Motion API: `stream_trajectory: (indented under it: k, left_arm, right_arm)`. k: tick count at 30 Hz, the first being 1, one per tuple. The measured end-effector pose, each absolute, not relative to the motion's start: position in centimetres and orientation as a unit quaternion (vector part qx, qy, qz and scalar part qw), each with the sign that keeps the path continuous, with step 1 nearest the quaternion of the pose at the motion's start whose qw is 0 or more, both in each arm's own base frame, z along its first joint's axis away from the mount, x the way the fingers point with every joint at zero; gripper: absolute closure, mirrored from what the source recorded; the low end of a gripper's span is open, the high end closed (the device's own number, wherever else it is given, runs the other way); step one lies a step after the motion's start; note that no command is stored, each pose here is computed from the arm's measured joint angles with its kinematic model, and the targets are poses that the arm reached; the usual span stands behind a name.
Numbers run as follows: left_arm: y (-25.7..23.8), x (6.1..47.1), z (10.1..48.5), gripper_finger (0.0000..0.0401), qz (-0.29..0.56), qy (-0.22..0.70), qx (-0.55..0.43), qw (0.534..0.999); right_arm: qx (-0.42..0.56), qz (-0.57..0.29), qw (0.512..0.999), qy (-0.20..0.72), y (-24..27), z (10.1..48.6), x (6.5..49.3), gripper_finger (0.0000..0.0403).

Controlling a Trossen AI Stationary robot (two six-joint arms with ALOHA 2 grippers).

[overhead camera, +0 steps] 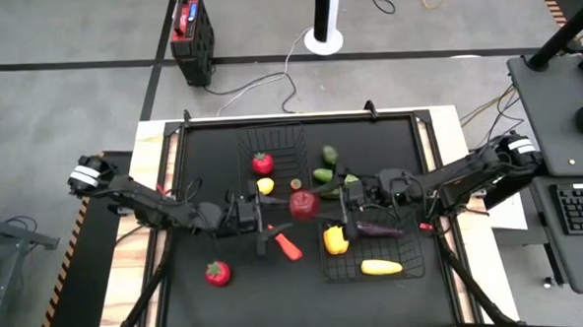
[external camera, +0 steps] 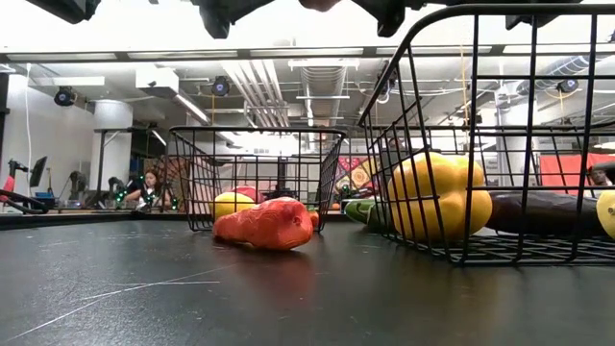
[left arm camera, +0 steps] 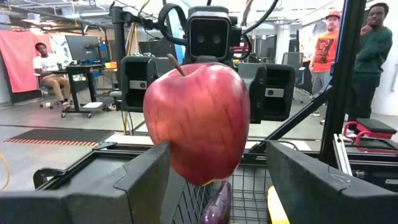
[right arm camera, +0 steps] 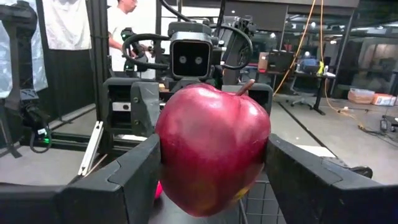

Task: Sort produce into baskets
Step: Put the apple into the top black wire basket

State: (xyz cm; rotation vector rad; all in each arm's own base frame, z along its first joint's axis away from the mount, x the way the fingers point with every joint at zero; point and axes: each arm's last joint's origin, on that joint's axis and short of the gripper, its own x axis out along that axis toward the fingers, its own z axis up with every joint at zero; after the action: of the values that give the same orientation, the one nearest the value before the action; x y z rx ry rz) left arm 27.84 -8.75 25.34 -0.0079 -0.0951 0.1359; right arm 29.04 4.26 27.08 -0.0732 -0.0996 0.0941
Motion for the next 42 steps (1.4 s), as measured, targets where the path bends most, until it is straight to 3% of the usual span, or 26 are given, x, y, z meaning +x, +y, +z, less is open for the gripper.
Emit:
stream_trajectory:
  k: [19, 35, 42]
  left_arm:
    - [-7.4, 28.4, 25.4, 0.0154, 0.02, -0.053, 0.027, 0.998]
    - [-7.2, 28.5, 25.4, 0.0136, 0.064, -0.04, 0.014, 0.997]
    - [-7.5, 28.7, 25.9, 0.0133, 0.019, -0.049, 0.035, 0.998]
  right_arm:
    - [-0.078, 0.053, 0.993, -0.07, 4.5, 27.0, 29.4, 0.0152]
    - [-0.082, 0.047, 0.994, -0.063, 4.5, 26.9, 29.3, 0.0152]
    - [-0.091, 0.054, 0.992, -0.068, 4.6, 27.0, 29.3, 0.0152]
